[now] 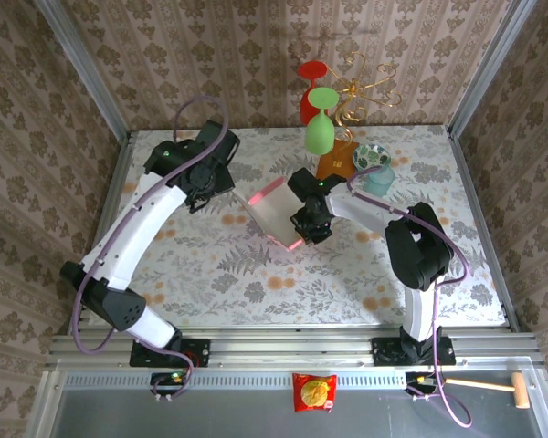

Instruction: Fold the paper box

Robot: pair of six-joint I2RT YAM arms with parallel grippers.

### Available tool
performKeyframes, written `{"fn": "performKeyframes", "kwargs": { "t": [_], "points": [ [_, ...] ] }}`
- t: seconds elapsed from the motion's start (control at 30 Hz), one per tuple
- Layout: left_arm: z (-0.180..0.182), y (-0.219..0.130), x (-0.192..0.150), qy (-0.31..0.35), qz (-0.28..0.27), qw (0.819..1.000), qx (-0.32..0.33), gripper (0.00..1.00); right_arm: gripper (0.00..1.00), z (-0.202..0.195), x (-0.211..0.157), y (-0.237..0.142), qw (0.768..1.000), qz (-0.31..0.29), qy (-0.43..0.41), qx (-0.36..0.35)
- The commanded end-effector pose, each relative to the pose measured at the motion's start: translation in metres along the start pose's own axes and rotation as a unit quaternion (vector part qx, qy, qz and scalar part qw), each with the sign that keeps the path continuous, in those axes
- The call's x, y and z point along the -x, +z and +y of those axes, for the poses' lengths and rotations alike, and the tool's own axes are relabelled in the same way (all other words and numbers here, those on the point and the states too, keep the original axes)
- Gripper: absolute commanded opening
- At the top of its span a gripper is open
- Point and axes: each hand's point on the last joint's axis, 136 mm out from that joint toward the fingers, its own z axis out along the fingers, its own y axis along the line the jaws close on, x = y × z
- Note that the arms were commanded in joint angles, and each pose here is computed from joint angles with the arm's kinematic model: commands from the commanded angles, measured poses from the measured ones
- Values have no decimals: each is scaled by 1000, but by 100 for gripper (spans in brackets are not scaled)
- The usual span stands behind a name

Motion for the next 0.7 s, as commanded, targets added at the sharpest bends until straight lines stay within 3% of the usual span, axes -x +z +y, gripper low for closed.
{"fn": "performKeyframes", "kwargs": {
  "t": [0.0, 0.17, 0.3, 0.67],
  "points": [
    [-5, 4, -22, 1, 41, 999, 18, 66, 0, -1, -9, -10, 999, 8, 39, 1],
    [-18, 26, -37, 23, 59, 998, 29, 66, 0, -3, -11, -7, 999, 8, 38, 0],
    [-29, 41, -43, 46, 68, 996, 35, 58, 0, -5, -12, -5, 999, 10, 39, -1],
    [-23, 58, -54, 84, 69, 991, 82, 48, 0, -7, -13, 0, 999, 12, 41, -2]
  ]
}}
